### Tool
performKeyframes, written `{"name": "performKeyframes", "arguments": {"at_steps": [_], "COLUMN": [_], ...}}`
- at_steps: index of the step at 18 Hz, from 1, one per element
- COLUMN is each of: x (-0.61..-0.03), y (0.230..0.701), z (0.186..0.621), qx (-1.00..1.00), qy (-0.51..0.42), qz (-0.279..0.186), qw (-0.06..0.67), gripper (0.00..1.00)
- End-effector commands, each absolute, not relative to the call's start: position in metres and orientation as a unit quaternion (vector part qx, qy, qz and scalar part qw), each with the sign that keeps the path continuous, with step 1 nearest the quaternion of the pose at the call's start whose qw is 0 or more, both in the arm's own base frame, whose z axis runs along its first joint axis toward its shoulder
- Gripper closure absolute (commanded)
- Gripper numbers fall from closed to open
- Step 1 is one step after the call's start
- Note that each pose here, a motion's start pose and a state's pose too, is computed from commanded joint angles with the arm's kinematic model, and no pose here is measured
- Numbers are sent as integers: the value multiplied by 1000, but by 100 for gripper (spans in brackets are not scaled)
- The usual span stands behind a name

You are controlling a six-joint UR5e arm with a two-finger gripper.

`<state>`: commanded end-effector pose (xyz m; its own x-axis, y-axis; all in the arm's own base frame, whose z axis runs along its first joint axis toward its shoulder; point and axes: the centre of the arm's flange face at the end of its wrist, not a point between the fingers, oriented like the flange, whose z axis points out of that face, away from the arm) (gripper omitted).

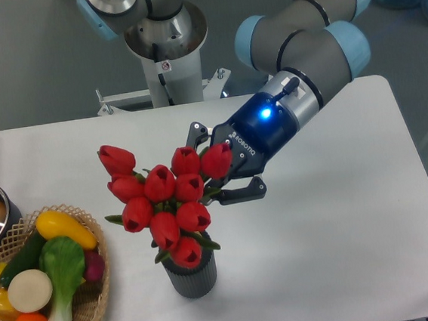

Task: Insert the flowers into the vase
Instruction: 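Lower the tulip stems down into the vase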

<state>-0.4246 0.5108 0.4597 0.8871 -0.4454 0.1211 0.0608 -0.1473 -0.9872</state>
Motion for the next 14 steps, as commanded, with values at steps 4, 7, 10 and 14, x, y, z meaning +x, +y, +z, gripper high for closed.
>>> {"name": "performKeyframes", "arguments": {"at_steps": [4, 7, 10, 14], "x": [-424, -425, -422, -416], "y": [511, 511, 510, 509], "z": [451, 446, 435, 416], "qx": [-730, -731, -730, -730], "qy": [141, 139, 145, 147], "qz": [-191, -192, -189, -192], "qw": [641, 640, 640, 639], "gripper": [100, 100, 99, 99]}}
